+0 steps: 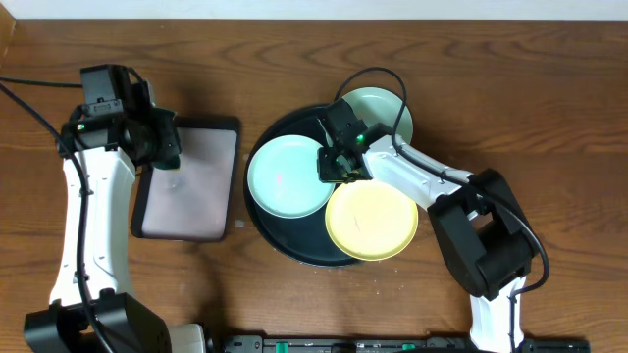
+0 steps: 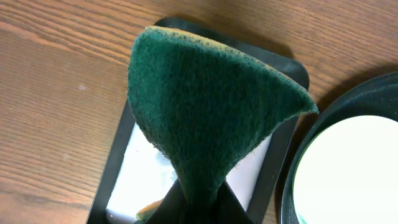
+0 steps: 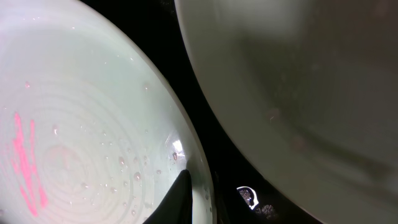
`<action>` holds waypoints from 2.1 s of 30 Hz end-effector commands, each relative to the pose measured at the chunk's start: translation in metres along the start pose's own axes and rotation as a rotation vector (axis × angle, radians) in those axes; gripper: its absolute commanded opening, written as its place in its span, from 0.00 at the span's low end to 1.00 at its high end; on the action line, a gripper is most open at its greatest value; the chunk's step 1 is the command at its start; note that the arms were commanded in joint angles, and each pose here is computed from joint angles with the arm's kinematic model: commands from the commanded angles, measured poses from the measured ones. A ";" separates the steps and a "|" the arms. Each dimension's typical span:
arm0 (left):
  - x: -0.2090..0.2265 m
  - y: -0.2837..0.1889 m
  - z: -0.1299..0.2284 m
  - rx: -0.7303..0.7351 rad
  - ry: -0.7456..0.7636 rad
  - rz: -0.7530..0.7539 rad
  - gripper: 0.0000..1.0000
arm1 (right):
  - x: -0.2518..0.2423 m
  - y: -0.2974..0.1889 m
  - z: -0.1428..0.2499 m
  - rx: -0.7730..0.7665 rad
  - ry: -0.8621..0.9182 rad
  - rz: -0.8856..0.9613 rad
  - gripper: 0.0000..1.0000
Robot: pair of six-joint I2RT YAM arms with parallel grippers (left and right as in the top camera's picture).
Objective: Clean dirty plates on tray and stack at the side
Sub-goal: 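Lift the sponge with the left gripper and carry it to the plate, then scrub the held green plate with the sponge in the left gripper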
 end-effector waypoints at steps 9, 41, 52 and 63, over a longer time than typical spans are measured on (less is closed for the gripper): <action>0.002 -0.001 -0.003 -0.009 -0.090 -0.015 0.07 | -0.003 0.014 0.007 0.024 -0.020 0.034 0.11; -0.139 0.090 0.078 0.339 0.072 0.063 0.08 | -0.002 0.014 0.009 0.036 -0.020 0.023 0.11; -0.146 0.134 0.112 0.521 0.054 0.085 0.08 | -0.002 0.014 0.009 0.035 -0.020 0.022 0.12; -0.178 0.138 0.140 0.634 0.073 0.215 0.08 | -0.002 0.014 0.009 0.035 -0.020 0.023 0.13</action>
Point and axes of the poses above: each gripper's point midway between its finger pads, its own y axis out along the fingers, its own x axis along the line the jaws close on, z = x × y, the point moved 4 cm from there along -y, back along the fingers, and after that the axes turned 2 degrees about -y, right-handed, at the moved point
